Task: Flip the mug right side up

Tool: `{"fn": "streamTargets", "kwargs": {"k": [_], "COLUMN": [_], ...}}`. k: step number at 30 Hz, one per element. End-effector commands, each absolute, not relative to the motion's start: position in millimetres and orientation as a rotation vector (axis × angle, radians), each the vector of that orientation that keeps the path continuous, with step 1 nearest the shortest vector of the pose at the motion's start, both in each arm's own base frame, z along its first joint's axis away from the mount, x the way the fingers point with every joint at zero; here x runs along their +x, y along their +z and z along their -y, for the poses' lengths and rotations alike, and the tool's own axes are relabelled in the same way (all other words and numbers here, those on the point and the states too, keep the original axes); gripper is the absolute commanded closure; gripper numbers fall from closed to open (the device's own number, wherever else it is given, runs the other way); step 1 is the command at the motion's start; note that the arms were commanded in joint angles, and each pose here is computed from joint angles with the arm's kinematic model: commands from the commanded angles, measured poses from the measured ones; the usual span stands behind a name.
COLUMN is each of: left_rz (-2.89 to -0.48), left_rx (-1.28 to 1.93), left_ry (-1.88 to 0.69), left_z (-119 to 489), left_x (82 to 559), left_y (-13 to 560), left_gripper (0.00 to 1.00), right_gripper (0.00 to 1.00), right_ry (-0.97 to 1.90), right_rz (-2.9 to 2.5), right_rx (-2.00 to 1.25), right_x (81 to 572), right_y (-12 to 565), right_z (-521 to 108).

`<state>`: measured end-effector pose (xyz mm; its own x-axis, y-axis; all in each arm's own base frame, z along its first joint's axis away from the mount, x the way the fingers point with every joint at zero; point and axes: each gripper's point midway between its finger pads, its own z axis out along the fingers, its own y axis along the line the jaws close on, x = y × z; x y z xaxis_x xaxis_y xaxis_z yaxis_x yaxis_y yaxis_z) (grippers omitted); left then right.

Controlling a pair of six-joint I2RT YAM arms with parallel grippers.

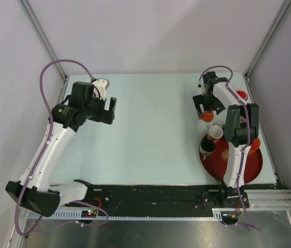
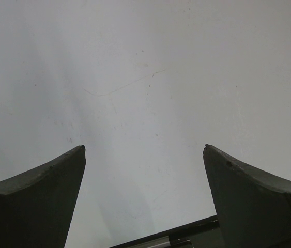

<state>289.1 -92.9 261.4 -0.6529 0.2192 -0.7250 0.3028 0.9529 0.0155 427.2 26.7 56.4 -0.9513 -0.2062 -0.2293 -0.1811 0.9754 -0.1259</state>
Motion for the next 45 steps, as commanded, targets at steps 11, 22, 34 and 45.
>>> {"fn": "streamTargets", "kwargs": {"k": [11, 22, 34, 45], "left_rz": [-2.205, -2.216, -2.245, -2.251], "left_rx": [0.358, 0.365, 0.360, 0.359], "left_ry": [-0.122, -0.087, -0.064, -0.055], "left_z": [88.5, 84.9, 81.7, 80.8], "left_x": [294.0, 300.1, 307.9, 311.2], "left_y": [291.2, 288.3, 280.5, 279.5], "left_gripper": [0.02, 0.02, 0.02, 0.02], "right_gripper": [0.01, 0.01, 0.01, 0.41], "right_ry": [-0.010, 0.234, 0.305, 0.216], "right_rz": [-2.567, -2.185, -2.161, -2.193], "right_rx": [-0.888, -1.449, -1.674, -1.709], "right_x": [441.0, 429.0, 433.8, 443.6], "right_y": [77.6, 85.9, 52.0, 38.5], "right_z": [-36.4, -31.6, -41.3, -32.7]}}
